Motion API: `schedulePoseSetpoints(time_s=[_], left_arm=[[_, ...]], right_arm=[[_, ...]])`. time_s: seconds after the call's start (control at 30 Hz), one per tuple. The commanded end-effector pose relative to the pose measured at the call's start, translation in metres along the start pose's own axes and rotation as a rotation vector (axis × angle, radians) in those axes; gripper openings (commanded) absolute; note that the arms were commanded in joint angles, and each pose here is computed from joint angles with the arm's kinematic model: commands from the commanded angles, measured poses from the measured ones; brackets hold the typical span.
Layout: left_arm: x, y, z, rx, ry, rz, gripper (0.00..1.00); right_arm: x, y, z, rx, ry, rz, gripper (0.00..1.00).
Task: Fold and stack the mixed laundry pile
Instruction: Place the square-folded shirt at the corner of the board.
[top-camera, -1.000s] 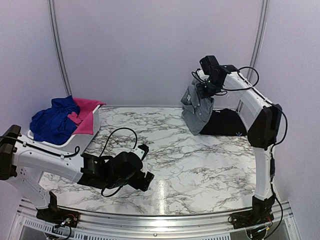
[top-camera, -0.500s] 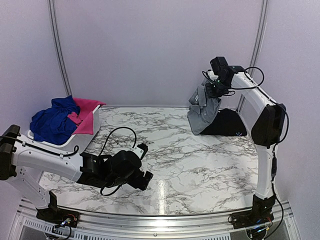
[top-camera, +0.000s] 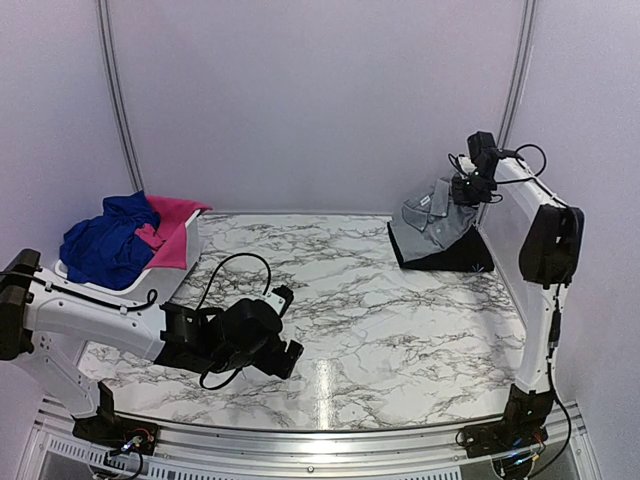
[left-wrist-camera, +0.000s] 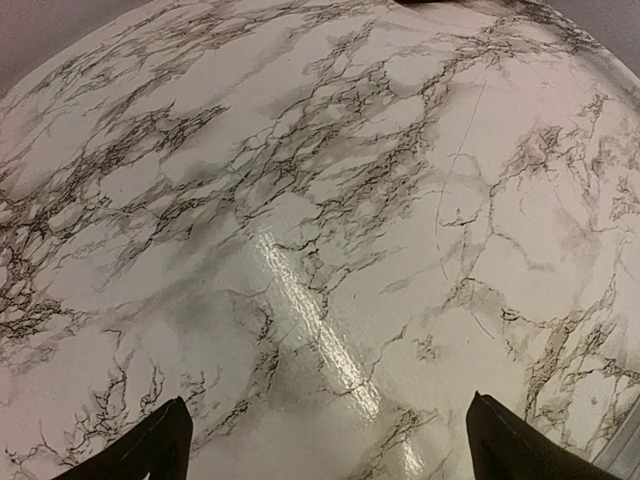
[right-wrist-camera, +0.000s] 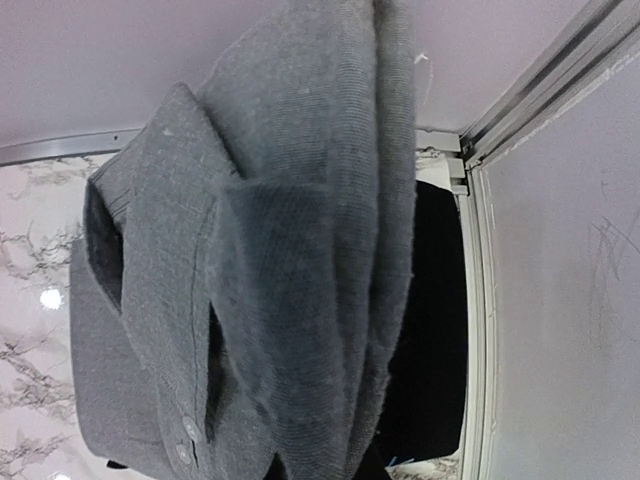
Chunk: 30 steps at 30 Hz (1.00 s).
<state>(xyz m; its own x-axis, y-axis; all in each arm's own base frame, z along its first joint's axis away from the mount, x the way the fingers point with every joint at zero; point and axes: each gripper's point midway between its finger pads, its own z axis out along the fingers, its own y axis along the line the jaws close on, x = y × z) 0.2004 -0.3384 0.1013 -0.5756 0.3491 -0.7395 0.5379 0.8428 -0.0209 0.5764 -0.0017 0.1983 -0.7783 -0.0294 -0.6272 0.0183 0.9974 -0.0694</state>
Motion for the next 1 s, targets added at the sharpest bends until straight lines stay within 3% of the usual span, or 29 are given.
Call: schedulePoseSetpoints(time_s=[0.0,0.27,0.3,0.43,0.63,0.8,0.97], left_arm=[[-0.004,0.001,0.001,-0.018,0.02,-0.008,0.99],[-0.004,0.0,0.005,-0.033,0.043,-0.021,0.99],[-0.004,0.0,0.006,-0.036,0.045,-0.023,0.99],[-0.009,0.002,0.007,-0.059,0.042,-0.024,0.99],[-0.022,0.018,-0.002,-0.089,0.002,-0.112,0.99],[-0.032,0.031,-0.012,-0.104,-0.033,-0.15,0.99],[-0.043,0.044,-0.023,-0.121,-0.072,-0.222,0.99]], right_arm=[[-0.013,-0.032,0.039,-0.03,-0.059,0.035,0.0],[0.03,-0.051,0.1,-0.126,0.047,0.114,0.0],[0.034,-0.053,0.104,-0.128,0.057,0.124,0.04],[0.042,-0.074,0.107,-0.069,0.077,0.156,0.41],[0.009,-0.123,0.064,0.0,-0.03,0.26,0.77],[-0.004,-0.132,0.034,-0.012,-0.078,0.283,0.81],[0.009,-0.106,0.029,-0.143,-0.047,0.304,0.73]])
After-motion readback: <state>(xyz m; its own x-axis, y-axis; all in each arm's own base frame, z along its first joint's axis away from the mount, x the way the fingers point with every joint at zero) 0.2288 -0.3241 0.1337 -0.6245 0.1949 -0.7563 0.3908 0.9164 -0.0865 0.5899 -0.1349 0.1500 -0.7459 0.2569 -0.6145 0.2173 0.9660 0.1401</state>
